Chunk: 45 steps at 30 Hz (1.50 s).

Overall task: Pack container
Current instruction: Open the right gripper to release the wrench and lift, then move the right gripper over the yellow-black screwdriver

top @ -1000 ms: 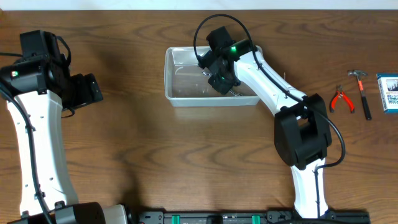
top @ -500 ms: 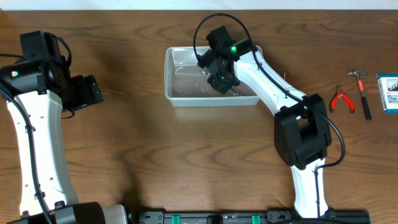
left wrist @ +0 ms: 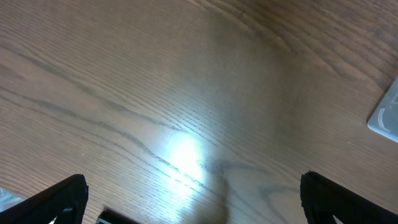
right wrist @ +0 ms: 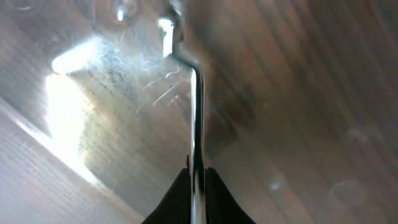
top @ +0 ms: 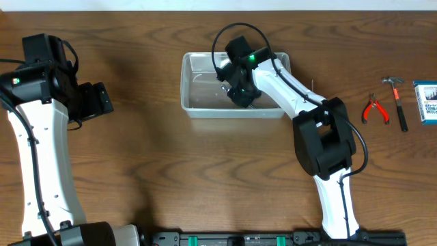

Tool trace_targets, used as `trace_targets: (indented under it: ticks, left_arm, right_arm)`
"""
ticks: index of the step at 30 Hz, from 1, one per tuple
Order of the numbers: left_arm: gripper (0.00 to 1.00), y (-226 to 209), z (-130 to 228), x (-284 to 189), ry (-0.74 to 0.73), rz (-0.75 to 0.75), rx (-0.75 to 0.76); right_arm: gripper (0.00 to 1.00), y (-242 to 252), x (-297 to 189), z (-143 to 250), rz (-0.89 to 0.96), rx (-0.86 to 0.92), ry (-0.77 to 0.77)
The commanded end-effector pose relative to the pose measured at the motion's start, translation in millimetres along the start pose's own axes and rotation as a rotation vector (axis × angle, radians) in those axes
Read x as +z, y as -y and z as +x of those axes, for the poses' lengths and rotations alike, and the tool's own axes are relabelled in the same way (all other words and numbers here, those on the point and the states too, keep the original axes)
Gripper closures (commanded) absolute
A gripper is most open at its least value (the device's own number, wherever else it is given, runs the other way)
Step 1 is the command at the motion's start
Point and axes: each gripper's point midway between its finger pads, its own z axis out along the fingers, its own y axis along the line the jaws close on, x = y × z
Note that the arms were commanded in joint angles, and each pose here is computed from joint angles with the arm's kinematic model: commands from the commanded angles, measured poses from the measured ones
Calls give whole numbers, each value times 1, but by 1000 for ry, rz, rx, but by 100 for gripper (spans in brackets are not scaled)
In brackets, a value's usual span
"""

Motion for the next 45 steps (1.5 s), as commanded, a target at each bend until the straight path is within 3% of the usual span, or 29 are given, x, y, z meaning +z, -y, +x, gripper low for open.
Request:
trace_targets:
  ticks: [1, 5, 11, 18, 19, 23, 29, 37, 45]
  left_arm:
    - [2, -2, -4, -9, 29, 1, -13]
    - [2, -2, -4, -9, 29, 1, -13]
    - [2, -2, -4, -9, 29, 1, -13]
    - [2, -2, -4, -9, 29, 1, -13]
    - [2, -2, -4, -9, 29, 1, -13]
    - [2, -2, -4, -9, 29, 1, -13]
    - [2, -2, -4, -9, 29, 1, -13]
    - [2, -2, -4, -9, 29, 1, -13]
    - [2, -2, -4, -9, 29, 1, -13]
  right_arm:
    - [87, 3, 4, 3, -4, 21, -5]
    - [73, 4, 3, 2, -4, 21, -4]
    - [68, 9, -10, -10, 11, 39, 29]
    - [49, 24, -74, -47, 56, 58, 134]
    - [45, 26, -86, -52, 62, 67, 152]
    - [1, 42, -138, -63, 116, 132, 219]
    - [1, 78, -212, -44, 229, 333, 277]
    - [1, 134, -282, 41, 416, 708, 242]
    - [1, 151, -313, 71, 301, 840, 337]
